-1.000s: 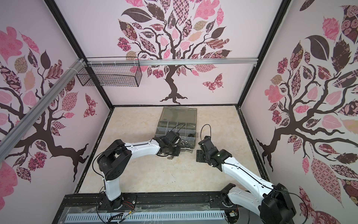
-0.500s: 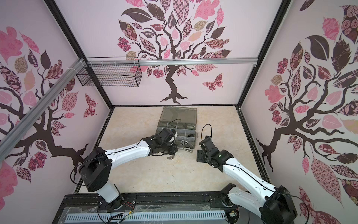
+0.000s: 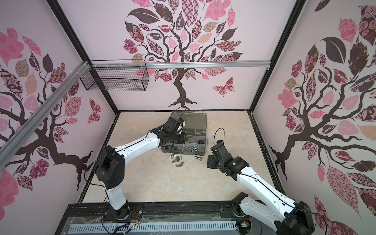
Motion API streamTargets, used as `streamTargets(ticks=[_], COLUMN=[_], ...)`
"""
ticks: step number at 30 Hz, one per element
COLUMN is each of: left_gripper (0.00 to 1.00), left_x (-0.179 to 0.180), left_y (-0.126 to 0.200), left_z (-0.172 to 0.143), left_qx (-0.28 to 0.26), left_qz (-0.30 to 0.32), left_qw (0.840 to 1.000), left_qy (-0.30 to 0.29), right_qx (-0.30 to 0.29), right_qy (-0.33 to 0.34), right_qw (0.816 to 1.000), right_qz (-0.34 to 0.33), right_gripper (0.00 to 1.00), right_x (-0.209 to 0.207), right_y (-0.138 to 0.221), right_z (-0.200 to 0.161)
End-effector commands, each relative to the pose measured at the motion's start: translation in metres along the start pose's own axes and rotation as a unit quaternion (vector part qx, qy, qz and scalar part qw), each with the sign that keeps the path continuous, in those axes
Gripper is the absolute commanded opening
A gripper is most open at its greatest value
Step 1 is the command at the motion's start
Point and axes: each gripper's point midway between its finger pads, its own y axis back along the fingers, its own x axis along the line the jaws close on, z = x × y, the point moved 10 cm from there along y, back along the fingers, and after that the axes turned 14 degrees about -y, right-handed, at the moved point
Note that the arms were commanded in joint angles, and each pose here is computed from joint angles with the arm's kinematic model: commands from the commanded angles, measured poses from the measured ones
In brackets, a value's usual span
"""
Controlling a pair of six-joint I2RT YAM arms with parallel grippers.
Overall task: Sort the screws and nuts into containers
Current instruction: Place the screw into the container.
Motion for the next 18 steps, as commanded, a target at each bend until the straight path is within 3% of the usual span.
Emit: streamTargets(ticks=[1, 12, 18], left_gripper=[0.00, 0.05, 0.22], left_x=[0.004, 0.017, 0.016], left_y=[-0.009, -0.032, -0.027], left_z=[0.010, 0.013, 0.016], left_qx=[0.007, 0.013, 0.003], left_qz=[-0.003, 0.004, 0.001], left_qw=[1.000, 1.000, 1.000], left_qy=[-0.009, 0.010, 0.011], right_qx=[-0.011, -0.005, 0.001], right_qy=[-0.001, 0.000, 0.002], right_qw=[1.000, 1.000, 1.000], right_qz=[-0.003, -0.006, -0.011], right_gripper=[0.70, 0.71, 0.71], right_x=[0.000, -0.003, -0.003], right_y=[0.011, 0.007, 0.002], right_z=[0.005, 0.001, 0.000])
